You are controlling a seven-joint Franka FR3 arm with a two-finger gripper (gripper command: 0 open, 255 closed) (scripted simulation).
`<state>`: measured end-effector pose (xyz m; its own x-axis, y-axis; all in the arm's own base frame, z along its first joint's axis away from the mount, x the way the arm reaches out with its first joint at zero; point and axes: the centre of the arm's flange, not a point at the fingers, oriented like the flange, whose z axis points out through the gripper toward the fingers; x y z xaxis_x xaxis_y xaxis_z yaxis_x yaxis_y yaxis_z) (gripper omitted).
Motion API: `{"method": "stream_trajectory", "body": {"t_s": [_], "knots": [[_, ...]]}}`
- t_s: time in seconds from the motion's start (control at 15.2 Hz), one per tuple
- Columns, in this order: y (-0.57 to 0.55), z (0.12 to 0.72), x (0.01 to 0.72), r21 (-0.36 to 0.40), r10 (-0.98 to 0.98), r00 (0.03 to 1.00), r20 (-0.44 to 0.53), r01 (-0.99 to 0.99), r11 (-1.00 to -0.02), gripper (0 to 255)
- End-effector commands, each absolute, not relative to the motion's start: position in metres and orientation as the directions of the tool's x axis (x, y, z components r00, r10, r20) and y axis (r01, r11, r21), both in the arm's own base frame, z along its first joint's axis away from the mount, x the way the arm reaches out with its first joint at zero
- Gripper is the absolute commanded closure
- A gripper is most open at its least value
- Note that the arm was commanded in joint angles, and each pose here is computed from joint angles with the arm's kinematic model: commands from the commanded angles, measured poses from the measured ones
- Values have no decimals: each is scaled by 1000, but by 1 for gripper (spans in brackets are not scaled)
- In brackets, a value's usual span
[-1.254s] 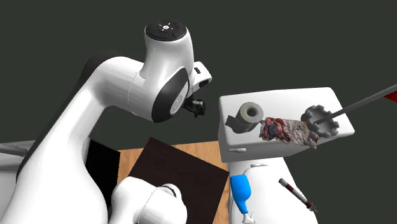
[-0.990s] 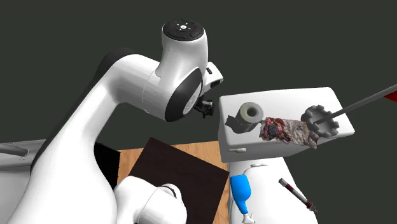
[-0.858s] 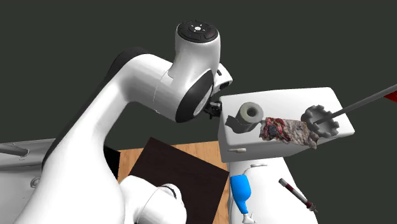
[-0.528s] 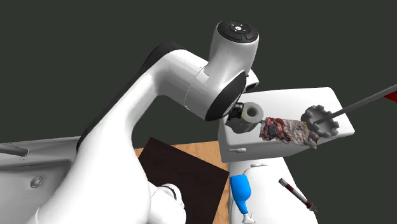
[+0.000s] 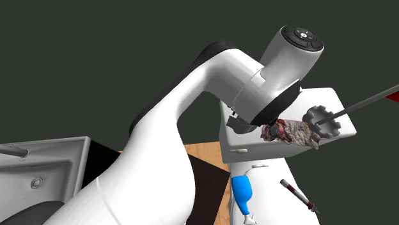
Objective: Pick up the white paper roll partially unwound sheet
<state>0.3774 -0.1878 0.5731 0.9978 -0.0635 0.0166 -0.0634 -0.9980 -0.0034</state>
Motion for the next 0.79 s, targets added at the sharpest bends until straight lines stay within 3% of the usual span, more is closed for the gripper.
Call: {"method": "stream_trajectory", "body": {"t_s": [0.0, 0.53, 0.59, 0.73], "knots": [[-200, 567, 381, -3, -74, 997, 16, -74, -997, 0], [-200, 533, 381, -3, -74, 997, 16, -74, -997, 0], [-201, 532, 381, -2, -74, 997, 16, -74, -997, 255], [-200, 532, 381, -3, -74, 997, 16, -74, -997, 255]]}}
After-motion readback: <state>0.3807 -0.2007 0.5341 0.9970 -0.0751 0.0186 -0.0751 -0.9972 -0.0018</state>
